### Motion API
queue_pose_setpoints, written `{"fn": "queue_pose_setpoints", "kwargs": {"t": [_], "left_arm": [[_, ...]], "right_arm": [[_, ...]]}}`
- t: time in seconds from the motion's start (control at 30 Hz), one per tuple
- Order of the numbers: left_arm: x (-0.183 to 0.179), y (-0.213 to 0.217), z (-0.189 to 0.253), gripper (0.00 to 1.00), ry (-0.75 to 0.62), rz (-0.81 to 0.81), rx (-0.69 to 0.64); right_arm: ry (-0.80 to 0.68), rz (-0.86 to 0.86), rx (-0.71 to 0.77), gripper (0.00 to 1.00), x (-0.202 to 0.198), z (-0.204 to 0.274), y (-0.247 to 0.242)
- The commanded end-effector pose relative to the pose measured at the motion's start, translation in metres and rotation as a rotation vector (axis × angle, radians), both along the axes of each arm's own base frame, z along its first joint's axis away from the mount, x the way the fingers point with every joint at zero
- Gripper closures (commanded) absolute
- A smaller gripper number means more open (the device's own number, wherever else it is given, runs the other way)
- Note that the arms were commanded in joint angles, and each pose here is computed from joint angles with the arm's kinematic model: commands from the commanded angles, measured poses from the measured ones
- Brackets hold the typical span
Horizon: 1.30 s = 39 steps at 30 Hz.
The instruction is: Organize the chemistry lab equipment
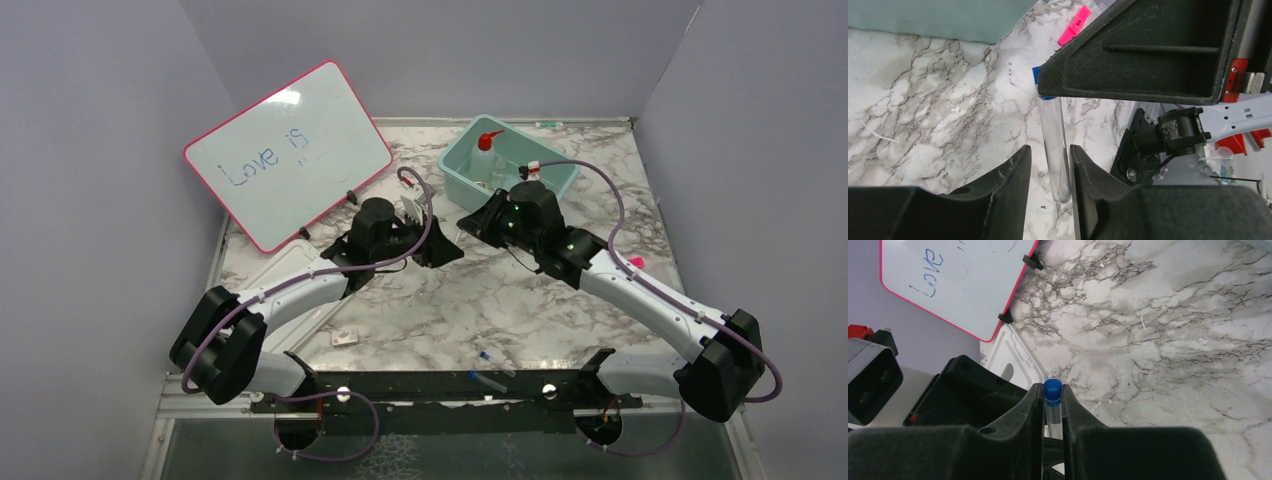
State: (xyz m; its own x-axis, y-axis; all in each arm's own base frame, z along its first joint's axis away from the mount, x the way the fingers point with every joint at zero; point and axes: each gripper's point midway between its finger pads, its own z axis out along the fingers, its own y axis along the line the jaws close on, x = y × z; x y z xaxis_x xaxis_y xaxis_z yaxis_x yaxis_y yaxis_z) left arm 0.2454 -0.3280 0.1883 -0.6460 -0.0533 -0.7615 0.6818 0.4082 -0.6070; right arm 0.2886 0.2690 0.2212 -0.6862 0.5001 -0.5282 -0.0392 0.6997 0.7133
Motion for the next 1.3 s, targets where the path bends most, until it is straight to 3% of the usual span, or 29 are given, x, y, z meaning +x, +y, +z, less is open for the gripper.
{"fn": "queue_pose_setpoints", "kwargs": {"t": [0.0, 0.17, 0.33, 0.43, 0.53, 0.77, 0.97, 1.03, 1.13, 1.2, 1.27], "left_arm": [[0.011, -0.003, 0.024, 0.7, -0.154, 0.007, -0.019], [0.003, 0.003, 0.028, 0.88, -0.325, -0.064, 0.017], [-0.014, 0.01, 0.033, 0.89, -0.514, -0.167, 0.041], [-0.019, 0.015, 0.034, 0.89, -0.598, -0.196, 0.055], [-0.023, 0.016, 0.033, 0.9, -0.649, -0.228, 0.065], [-0.02, 0.018, 0.03, 0.93, -0.692, -0.225, 0.094], [-0.02, 0.019, 0.027, 0.93, -0.72, -0.238, 0.109], [-0.02, 0.019, 0.026, 0.88, -0.708, -0.234, 0.108], [-0.022, 0.021, 0.027, 0.79, -0.706, -0.23, 0.106], [-0.024, 0.023, 0.025, 0.79, -0.704, -0.231, 0.106], [-0.028, 0.022, 0.024, 0.8, -0.705, -0.247, 0.101]], "right_arm": [[-0.008, 0.046, 0.039, 0.82, -0.004, 0.007, 0.007], [-0.012, 0.124, 0.003, 0.78, -0.012, 0.007, 0.011], [0.0, 0.242, -0.049, 0.57, -0.025, 0.008, 0.016], [0.024, 0.292, -0.075, 0.52, -0.031, 0.007, 0.016], [0.019, 0.351, -0.084, 0.53, -0.036, 0.013, 0.019], [0.079, 0.505, -0.052, 0.71, -0.061, 0.018, 0.027], [0.091, 0.513, -0.062, 0.8, -0.06, 0.017, 0.025], [0.085, 0.483, -0.078, 0.84, -0.053, 0.017, 0.022], [0.054, 0.402, -0.13, 0.85, -0.036, 0.017, 0.013], [0.022, 0.405, -0.134, 0.85, -0.031, 0.021, 0.013], [0.011, 0.427, -0.125, 0.78, -0.03, 0.025, 0.018]]}}
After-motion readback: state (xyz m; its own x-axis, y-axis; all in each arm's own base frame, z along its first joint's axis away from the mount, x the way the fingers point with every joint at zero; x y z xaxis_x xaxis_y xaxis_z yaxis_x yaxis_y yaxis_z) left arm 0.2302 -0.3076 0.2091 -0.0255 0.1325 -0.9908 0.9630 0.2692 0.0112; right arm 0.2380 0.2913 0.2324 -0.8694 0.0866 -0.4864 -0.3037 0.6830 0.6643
